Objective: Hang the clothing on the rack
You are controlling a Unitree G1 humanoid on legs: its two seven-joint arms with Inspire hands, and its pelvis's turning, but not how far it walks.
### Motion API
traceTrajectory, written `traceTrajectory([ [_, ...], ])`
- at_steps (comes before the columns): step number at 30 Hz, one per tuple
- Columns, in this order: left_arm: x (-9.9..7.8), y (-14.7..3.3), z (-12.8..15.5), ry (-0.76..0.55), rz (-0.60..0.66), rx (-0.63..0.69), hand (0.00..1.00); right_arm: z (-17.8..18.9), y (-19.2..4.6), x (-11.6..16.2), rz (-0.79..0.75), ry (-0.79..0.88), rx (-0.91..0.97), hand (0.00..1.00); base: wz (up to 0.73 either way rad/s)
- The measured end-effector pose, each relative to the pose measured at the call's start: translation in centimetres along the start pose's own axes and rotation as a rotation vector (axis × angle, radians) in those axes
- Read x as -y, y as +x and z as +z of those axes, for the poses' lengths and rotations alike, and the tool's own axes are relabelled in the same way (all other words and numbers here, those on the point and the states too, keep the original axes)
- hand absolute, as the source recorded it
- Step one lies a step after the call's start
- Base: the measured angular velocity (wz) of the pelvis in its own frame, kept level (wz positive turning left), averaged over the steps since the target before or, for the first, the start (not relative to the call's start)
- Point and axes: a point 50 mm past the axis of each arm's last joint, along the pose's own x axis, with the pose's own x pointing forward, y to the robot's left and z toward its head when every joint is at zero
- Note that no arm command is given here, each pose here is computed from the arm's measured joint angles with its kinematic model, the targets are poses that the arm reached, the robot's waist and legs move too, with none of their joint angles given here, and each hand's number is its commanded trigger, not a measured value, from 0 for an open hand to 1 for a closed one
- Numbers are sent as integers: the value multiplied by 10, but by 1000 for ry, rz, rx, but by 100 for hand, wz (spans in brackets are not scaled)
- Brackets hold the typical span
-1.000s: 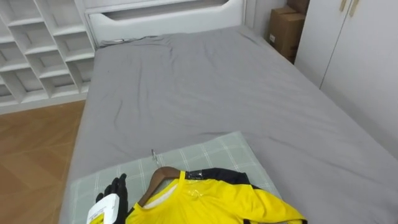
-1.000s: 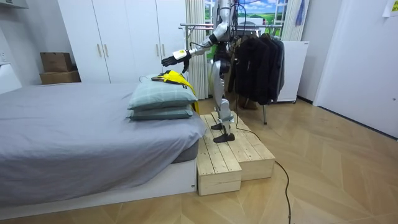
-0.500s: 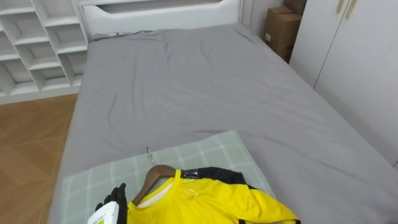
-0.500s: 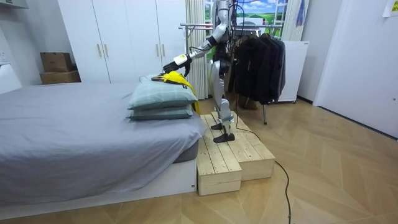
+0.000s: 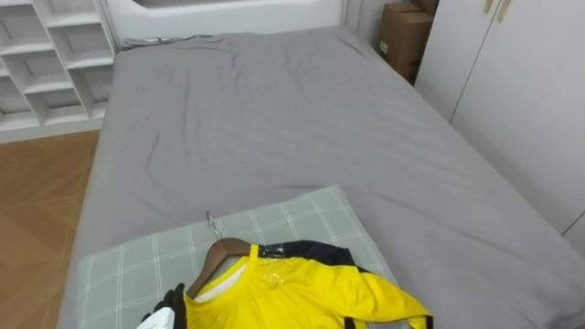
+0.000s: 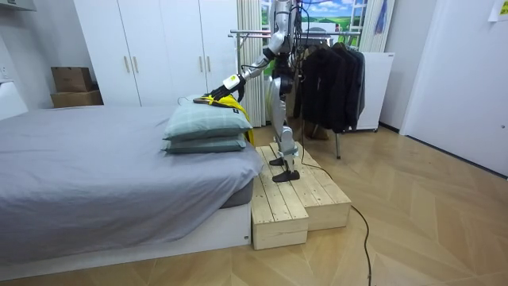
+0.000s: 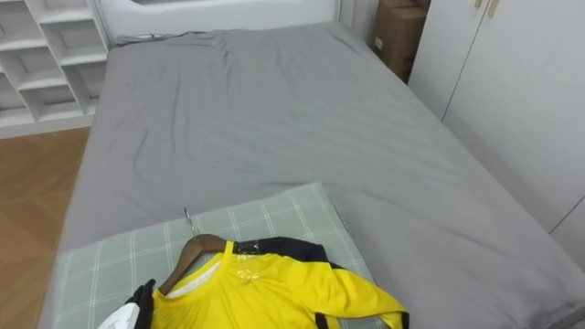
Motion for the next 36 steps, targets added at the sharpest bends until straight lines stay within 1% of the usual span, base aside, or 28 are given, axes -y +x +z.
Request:
traceTrajectory([
  [7, 2, 2, -3, -23, -12, -31, 0, 1, 1, -1, -34, -4, 1, 0, -5],
  [18, 1, 3, -7, -33, -11, -52, 0, -6, -1, 7, -112, -2, -19, 0, -3],
  [25, 2, 3, -10, -103, -15, -91, 0, -5, 0, 6, -109, -8, -16, 0, -1],
  [31, 1, 5, -9, -112, -16, -99, 0, -1, 1, -3, -85, -49, -16, 0, 0],
  [36, -3, 11, -5, -134, -11, -104, 0, 4, 3, -11, -64, -88, -9, 0, 0],
])
